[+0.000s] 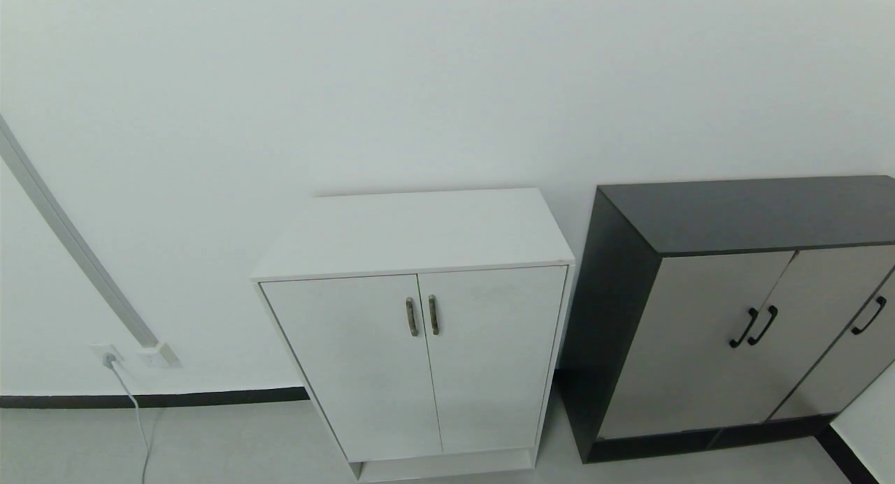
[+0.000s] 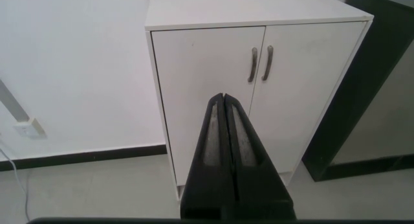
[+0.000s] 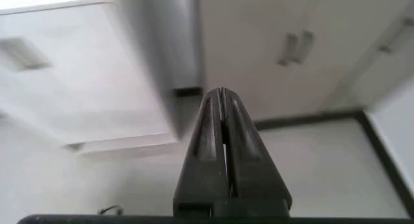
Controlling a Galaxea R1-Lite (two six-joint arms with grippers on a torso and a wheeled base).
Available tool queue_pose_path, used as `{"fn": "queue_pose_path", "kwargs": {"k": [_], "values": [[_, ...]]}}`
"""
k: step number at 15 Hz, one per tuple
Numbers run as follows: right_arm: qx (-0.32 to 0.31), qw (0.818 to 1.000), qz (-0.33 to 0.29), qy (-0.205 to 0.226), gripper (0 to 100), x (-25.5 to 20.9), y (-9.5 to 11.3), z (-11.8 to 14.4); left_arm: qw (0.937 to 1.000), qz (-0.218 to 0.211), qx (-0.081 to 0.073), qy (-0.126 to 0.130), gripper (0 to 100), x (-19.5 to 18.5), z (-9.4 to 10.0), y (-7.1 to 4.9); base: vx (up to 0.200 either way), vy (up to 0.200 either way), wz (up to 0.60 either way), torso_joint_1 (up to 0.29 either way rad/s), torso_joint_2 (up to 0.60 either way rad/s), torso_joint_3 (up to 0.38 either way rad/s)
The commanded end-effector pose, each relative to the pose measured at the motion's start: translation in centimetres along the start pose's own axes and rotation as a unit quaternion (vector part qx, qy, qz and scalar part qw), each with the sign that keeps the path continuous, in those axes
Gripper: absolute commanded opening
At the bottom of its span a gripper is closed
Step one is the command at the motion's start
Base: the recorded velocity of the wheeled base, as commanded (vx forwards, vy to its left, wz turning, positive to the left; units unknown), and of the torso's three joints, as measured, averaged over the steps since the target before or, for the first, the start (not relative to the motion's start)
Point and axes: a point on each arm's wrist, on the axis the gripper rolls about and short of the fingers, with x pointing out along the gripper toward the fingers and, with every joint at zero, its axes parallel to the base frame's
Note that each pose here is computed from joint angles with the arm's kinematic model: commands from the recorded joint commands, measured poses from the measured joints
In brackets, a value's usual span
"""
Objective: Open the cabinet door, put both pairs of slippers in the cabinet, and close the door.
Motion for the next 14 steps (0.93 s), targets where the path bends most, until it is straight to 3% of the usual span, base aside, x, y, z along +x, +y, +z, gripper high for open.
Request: {"fn": "queue_pose_path", "kwargs": {"k": [1,5,7,11,14], "values": [[-0.016,0.998,0.045,-0.034,0,-2.6,0.6,-1.6,1.0,-0.001,0.0,0.0,0,0.0,0.0,0.0,0.0,0.0,0.0,0.0,0.0,0.0],[-0.038,0.985,0.163,-0.034,0,-5.2,0.6,-4.5,1.0,0.001,0.0,0.0,0,0.0,0.0,0.0,0.0,0.0,0.0,0.0,0.0,0.0],[-0.036,0.99,0.132,-0.035,0,-5.4,0.5,-5.3,1.0,0.0,0.0,0.0,0,0.0,0.0,0.0,0.0,0.0,0.0,0.0,0.0,0.0],[-0.013,0.999,-0.017,-0.029,0,-5.1,-0.2,-5.8,1.0,0.0,0.0,0.0,0,0.0,0.0,0.0,0.0,0.0,0.0,0.0,0.0,0.0],[-0.001,0.998,-0.055,-0.036,0,-3.4,-0.4,-8.6,1.0,0.0,0.0,0.0,0,0.0,0.0,0.0,0.0,0.0,0.0,0.0,0.0,0.0]]}}
